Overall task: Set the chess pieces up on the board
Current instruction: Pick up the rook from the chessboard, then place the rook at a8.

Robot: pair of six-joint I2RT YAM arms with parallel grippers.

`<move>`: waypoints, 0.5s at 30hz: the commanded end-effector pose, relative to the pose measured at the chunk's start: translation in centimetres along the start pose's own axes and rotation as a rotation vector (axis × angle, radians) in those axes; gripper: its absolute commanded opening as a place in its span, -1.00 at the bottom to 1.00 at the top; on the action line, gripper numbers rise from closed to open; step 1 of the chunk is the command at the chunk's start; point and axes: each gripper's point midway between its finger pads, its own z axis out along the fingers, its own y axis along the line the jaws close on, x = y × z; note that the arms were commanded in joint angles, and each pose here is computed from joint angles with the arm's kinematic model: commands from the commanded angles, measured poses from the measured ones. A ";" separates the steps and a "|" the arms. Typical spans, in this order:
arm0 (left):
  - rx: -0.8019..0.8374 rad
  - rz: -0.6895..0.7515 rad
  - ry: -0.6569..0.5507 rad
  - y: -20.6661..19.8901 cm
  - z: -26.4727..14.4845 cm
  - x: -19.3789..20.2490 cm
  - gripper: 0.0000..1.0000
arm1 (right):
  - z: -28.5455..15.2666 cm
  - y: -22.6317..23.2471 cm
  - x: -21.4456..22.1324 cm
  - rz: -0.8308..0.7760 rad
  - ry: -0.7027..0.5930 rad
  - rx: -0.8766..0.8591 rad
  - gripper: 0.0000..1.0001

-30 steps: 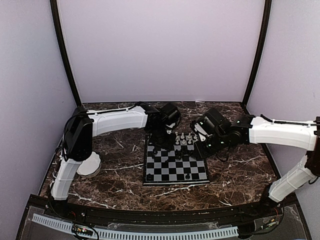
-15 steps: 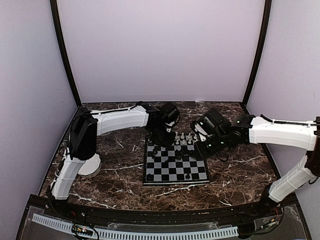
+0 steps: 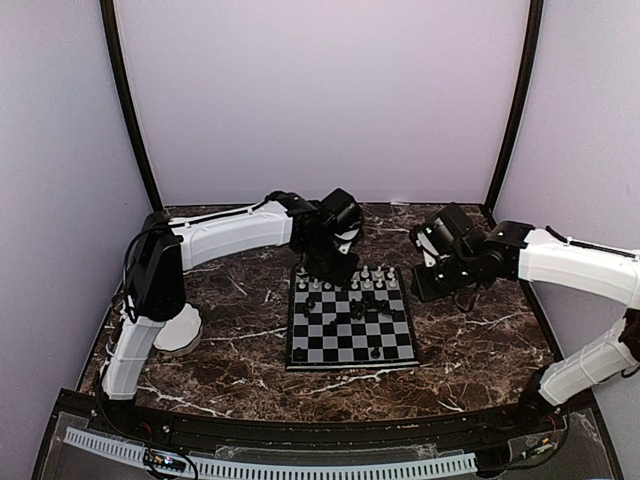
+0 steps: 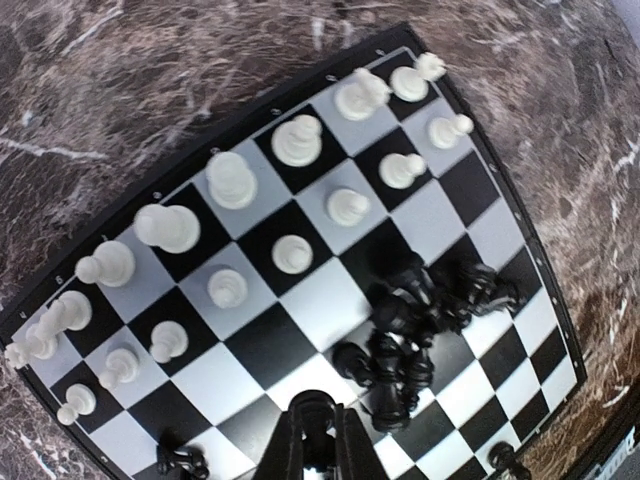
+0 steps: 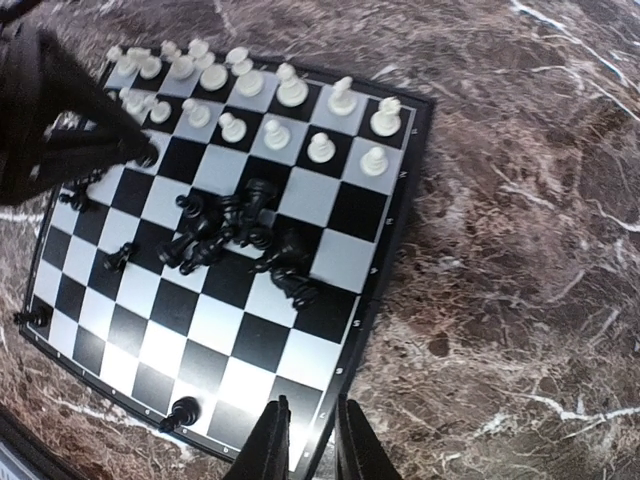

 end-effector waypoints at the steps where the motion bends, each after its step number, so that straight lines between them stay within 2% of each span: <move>1: 0.151 0.175 -0.048 -5.4 -3.7 0.5 -1.00 | -1.4 -3.2 -0.7 0.108 -0.054 0.071 -0.64; 9: 0.279 0.381 -0.058 -13.1 -3.6 3.6 -1.00 | -3.0 -7.2 0.3 0.249 -0.082 0.129 -0.63; 15: 0.309 0.488 -0.049 -16.4 -2.2 5.6 -1.00 | -4.8 -10.1 0.6 0.306 -0.119 0.176 -0.63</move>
